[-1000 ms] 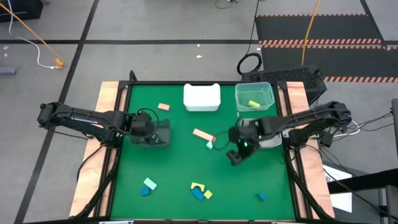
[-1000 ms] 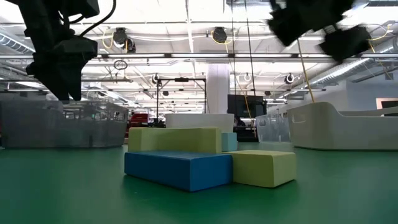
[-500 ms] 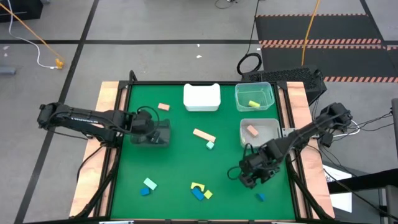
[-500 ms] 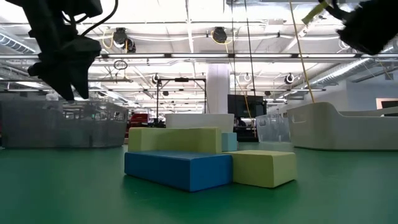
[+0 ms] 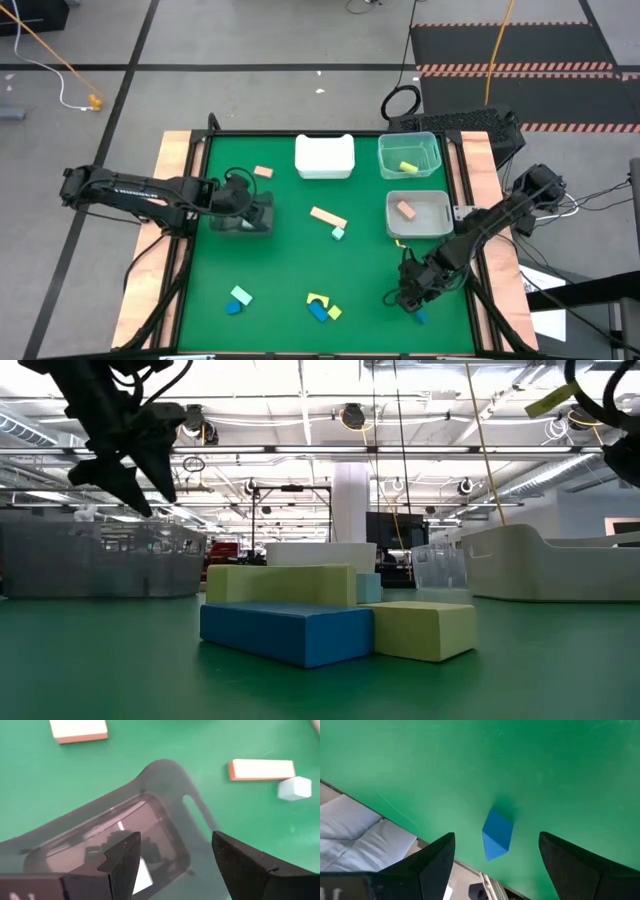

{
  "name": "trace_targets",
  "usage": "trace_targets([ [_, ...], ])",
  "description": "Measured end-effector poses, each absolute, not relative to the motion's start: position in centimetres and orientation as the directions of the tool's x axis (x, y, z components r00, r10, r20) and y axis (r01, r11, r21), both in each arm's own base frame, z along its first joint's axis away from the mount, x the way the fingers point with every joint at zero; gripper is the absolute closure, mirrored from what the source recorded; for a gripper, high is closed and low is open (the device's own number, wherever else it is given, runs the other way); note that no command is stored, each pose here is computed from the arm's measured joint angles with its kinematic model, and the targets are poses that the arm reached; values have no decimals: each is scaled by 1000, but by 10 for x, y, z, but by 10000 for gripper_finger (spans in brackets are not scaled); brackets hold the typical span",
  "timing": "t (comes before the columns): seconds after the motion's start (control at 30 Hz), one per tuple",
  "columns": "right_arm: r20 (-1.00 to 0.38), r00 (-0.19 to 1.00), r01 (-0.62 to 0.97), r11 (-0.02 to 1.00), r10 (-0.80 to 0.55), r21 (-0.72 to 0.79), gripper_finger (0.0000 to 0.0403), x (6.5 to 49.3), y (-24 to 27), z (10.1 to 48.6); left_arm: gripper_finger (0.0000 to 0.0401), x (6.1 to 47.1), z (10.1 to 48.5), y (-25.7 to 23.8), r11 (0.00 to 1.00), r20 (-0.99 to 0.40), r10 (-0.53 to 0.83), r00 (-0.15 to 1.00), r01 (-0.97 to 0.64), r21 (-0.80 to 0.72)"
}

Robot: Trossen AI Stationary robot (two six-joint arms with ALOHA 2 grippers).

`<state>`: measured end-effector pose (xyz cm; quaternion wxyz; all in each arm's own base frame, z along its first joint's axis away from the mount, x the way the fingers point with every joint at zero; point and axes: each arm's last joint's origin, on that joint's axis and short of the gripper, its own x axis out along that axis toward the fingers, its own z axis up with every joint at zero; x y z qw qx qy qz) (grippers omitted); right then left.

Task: Sort & place blocks by color
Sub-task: Put the right blue block into the white bin

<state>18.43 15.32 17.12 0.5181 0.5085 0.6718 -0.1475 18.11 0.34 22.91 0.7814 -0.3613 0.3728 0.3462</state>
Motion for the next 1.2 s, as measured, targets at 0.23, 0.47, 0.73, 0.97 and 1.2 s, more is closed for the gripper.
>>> trace_targets([
  [0.23,-867,129,782,489,480,387,126,176,164,166,155,186,232,3,501,-802,271,532,-790,-354],
  [0.47,-885,126,719,574,448,393,146,171,177,156,155,186,232,3,498,-802,271,532,-791,-356],
  [0.73,-921,107,526,765,374,372,186,163,196,133,155,186,232,3,498,-802,271,532,-791,-356],
  [0.97,-957,71,419,862,280,283,217,151,197,126,155,186,232,4,495,-800,280,531,-794,-354],
  [1.2,-954,80,394,869,291,298,331,150,199,127,155,186,232,4,495,-800,281,530,-794,-353],
])
